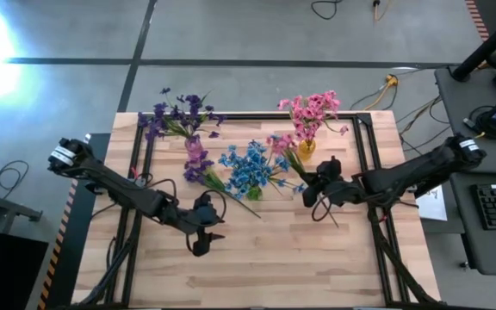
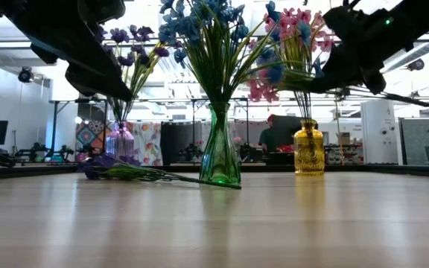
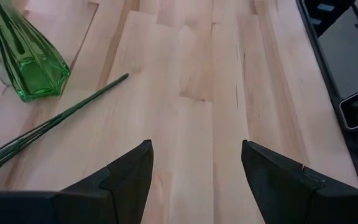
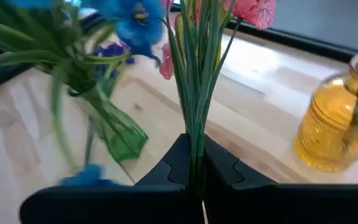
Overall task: Sort flowers into vase by color
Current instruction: Put the pink flowers into the yellow vase
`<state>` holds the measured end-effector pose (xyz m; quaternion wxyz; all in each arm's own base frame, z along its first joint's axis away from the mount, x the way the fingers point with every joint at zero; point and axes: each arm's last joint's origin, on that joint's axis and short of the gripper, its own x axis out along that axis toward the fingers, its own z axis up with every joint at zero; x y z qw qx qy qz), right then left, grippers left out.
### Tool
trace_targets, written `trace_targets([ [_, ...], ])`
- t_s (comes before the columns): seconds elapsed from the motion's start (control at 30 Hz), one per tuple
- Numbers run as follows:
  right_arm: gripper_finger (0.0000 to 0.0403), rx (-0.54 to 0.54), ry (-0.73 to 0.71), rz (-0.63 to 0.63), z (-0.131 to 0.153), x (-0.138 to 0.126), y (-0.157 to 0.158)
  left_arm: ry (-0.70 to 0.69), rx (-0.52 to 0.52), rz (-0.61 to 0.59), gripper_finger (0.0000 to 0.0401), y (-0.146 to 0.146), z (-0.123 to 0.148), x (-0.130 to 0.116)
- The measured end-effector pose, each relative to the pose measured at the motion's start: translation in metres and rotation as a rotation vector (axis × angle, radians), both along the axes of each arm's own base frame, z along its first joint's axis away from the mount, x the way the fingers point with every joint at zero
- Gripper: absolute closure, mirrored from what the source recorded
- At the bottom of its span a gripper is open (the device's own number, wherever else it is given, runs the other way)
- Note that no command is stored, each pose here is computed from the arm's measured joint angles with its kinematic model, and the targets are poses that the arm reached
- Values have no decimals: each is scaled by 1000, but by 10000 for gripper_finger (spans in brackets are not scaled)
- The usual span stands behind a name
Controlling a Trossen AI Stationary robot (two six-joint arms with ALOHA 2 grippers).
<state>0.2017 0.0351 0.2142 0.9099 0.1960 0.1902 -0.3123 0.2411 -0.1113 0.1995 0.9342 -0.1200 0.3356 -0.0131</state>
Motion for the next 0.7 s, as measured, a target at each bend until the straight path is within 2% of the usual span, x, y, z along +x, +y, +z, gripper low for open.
trace_targets([
  [0.2, 390, -39, -39, 52, 9, -1, 4, -49, -13, 25, 174, 6, 18, -10],
  [0.43, 390, -197, -119, 79, 27, 7, 5, -163, -14, -13, 182, 7, 49, -15],
  [0.7, 390, -391, -128, 60, 78, 15, 6, -287, 86, -102, 184, 4, 86, -8],
])
